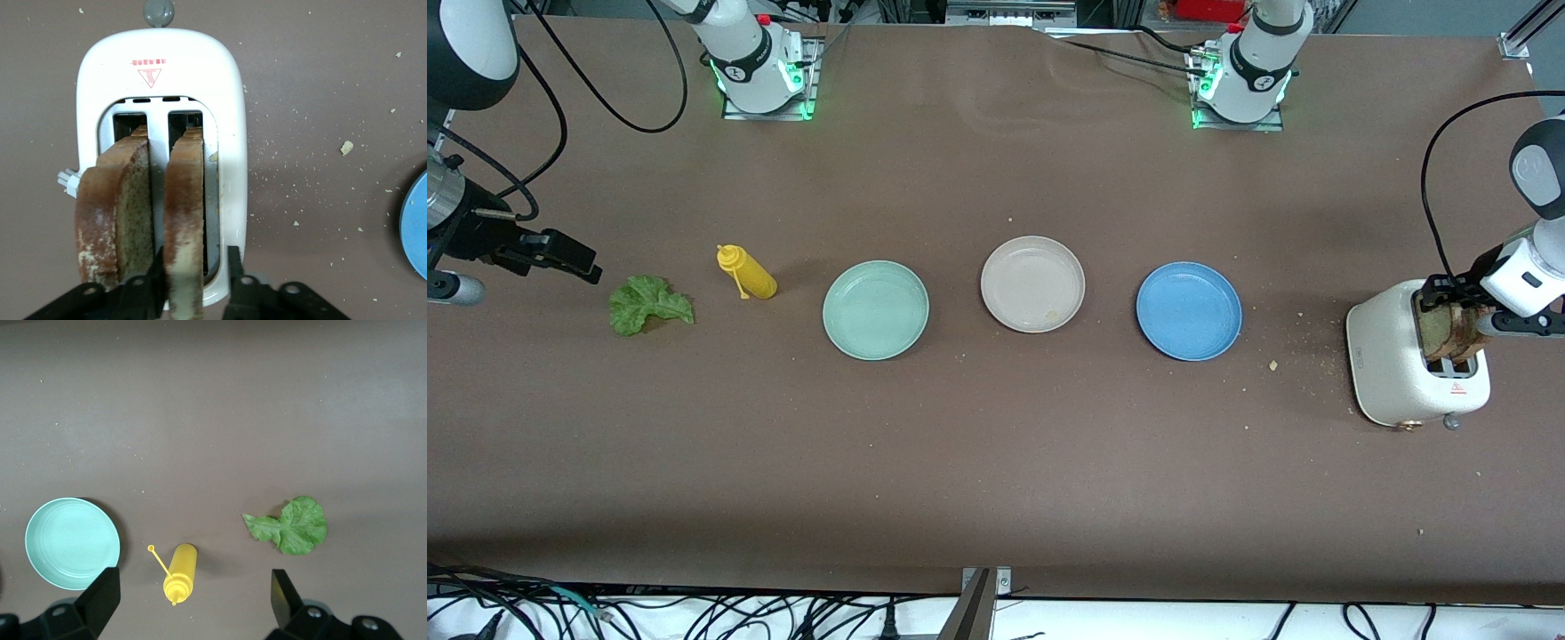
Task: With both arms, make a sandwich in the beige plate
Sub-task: 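Lift the bread slice and carry it onto the beige plate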
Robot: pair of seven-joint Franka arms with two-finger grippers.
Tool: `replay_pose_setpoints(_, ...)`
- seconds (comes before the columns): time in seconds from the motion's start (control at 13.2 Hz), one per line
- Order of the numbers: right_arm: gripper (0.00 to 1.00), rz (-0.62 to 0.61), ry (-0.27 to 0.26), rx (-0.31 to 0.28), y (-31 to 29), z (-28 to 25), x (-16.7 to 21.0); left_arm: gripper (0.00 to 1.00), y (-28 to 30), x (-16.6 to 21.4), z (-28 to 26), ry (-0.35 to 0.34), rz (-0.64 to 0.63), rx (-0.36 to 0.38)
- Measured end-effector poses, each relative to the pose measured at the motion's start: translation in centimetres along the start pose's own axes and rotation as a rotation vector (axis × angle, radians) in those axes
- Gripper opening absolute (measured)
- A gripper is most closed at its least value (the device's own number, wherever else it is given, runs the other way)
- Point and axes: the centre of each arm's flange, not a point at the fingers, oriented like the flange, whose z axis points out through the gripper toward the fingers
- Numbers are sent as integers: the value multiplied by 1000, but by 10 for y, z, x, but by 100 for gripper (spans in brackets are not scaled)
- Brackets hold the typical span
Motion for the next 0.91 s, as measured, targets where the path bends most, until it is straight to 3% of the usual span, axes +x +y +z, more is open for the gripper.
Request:
replay_pose_setpoints(0.15,100,0,0,0,0,0,0,13,0,0,-3,4,14,1)
replay_pose_setpoints(0.61,100,0,0,0,0,0,0,8,-5,6,-79,-31,54,48)
replay_pose_setpoints(0.91,100,0,0,0,0,0,0,8,50,19,-139,-75,145,33)
